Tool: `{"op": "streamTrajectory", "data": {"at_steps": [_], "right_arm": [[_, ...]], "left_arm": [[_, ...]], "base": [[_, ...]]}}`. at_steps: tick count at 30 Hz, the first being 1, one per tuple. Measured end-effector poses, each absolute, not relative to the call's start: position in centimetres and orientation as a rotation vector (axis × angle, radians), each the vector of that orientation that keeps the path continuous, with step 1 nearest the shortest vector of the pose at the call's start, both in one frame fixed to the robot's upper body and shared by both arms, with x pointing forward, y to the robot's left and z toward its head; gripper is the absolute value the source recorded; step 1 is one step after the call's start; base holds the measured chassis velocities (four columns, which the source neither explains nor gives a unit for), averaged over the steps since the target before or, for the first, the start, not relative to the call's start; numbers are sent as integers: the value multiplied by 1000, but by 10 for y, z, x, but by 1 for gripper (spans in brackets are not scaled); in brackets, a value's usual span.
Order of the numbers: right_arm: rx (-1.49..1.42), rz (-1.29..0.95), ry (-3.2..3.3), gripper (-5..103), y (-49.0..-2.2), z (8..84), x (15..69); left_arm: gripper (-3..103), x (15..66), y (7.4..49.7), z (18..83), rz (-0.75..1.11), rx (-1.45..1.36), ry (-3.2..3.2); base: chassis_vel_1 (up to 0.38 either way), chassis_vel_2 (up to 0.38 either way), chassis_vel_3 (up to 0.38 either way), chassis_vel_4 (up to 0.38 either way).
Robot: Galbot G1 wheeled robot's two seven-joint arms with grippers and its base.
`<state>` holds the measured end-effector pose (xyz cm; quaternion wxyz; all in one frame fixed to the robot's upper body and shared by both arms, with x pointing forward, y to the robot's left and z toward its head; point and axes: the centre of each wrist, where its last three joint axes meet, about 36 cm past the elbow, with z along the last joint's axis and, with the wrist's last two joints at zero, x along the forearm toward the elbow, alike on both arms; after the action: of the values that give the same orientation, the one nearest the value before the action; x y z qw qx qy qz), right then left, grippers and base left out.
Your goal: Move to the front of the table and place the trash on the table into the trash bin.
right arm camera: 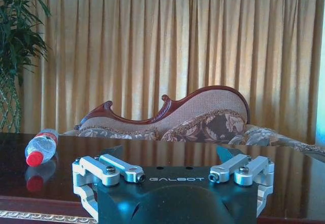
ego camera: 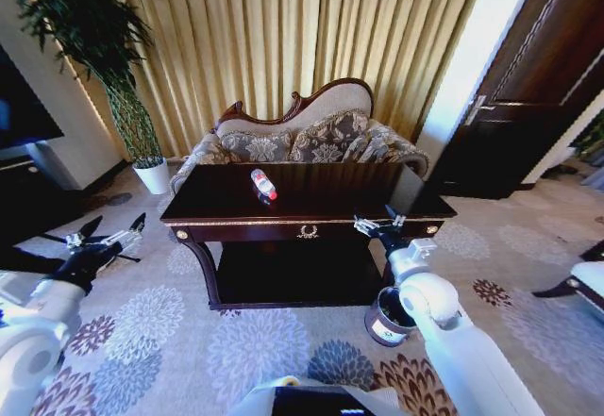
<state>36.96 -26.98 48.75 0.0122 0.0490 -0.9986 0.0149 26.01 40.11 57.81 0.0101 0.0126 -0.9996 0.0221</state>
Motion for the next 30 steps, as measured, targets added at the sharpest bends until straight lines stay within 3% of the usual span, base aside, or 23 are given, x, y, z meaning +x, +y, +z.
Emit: {"op": "streamTrajectory", "data": {"at_steps": [30], "right_arm": [[203, 37, -3079, 100, -254, 485, 370]], "left_arm": [[100, 262, 404, 575, 74, 43, -3110]], "base": [[-66, 63, 61, -65]]}}
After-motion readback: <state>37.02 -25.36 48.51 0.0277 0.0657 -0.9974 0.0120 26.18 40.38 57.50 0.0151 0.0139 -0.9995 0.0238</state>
